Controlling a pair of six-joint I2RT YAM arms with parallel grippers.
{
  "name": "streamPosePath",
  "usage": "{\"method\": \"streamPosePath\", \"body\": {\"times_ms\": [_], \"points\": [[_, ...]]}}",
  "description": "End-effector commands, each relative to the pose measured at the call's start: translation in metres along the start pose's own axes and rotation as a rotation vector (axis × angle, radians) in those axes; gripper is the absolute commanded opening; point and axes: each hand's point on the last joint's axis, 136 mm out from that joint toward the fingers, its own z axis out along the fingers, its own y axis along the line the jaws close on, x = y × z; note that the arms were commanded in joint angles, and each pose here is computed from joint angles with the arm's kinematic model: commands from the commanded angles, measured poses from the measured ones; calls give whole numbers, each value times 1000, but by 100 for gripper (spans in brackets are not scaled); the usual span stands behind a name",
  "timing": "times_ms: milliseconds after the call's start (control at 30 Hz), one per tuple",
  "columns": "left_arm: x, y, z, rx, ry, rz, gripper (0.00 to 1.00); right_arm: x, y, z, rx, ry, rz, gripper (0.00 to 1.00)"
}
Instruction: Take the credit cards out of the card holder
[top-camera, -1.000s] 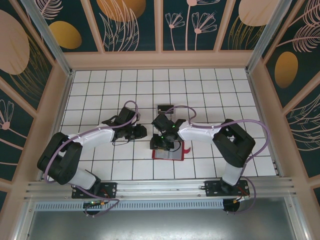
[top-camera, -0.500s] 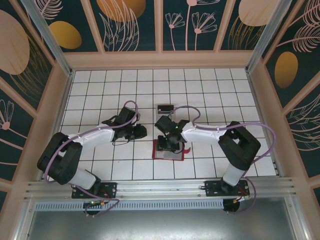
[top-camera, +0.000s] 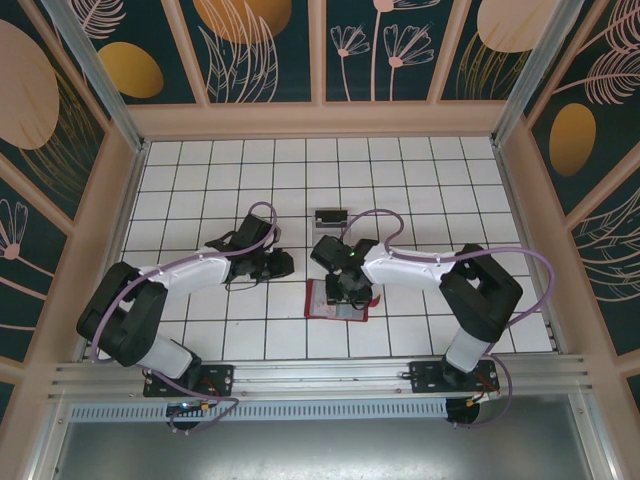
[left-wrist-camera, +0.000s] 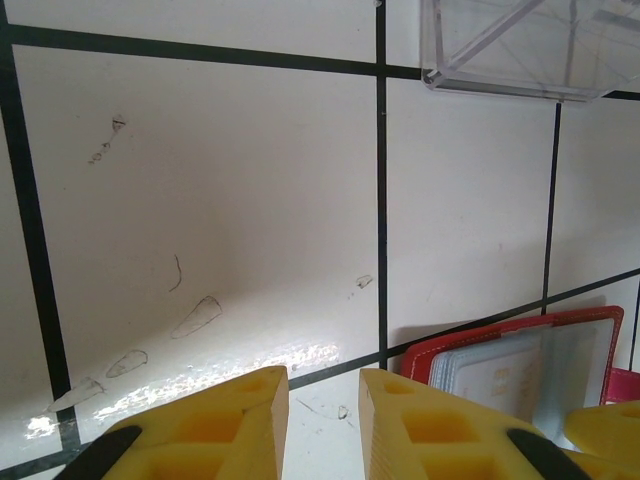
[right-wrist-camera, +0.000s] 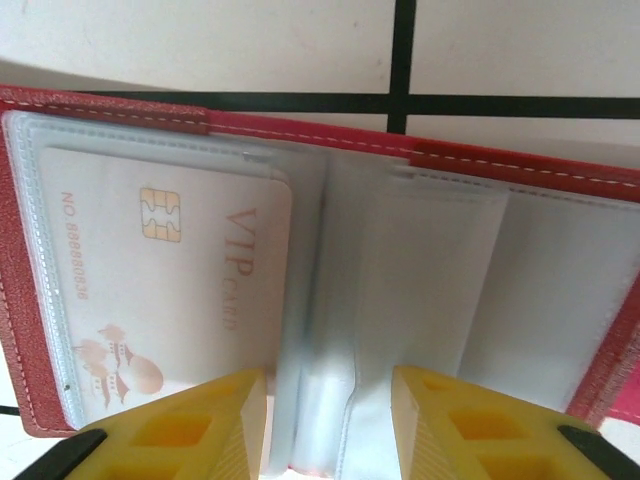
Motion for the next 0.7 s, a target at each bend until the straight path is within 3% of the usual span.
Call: {"method": "streamPosePath", "body": {"times_ms": [0, 667], "points": [[-4, -8, 1, 22, 1, 20, 27, -2, -14, -10, 117, -34, -7, 39], [-7, -15, 5, 32, 25, 42, 27, 3, -57, -29, 366, -77, -11, 40]]}}
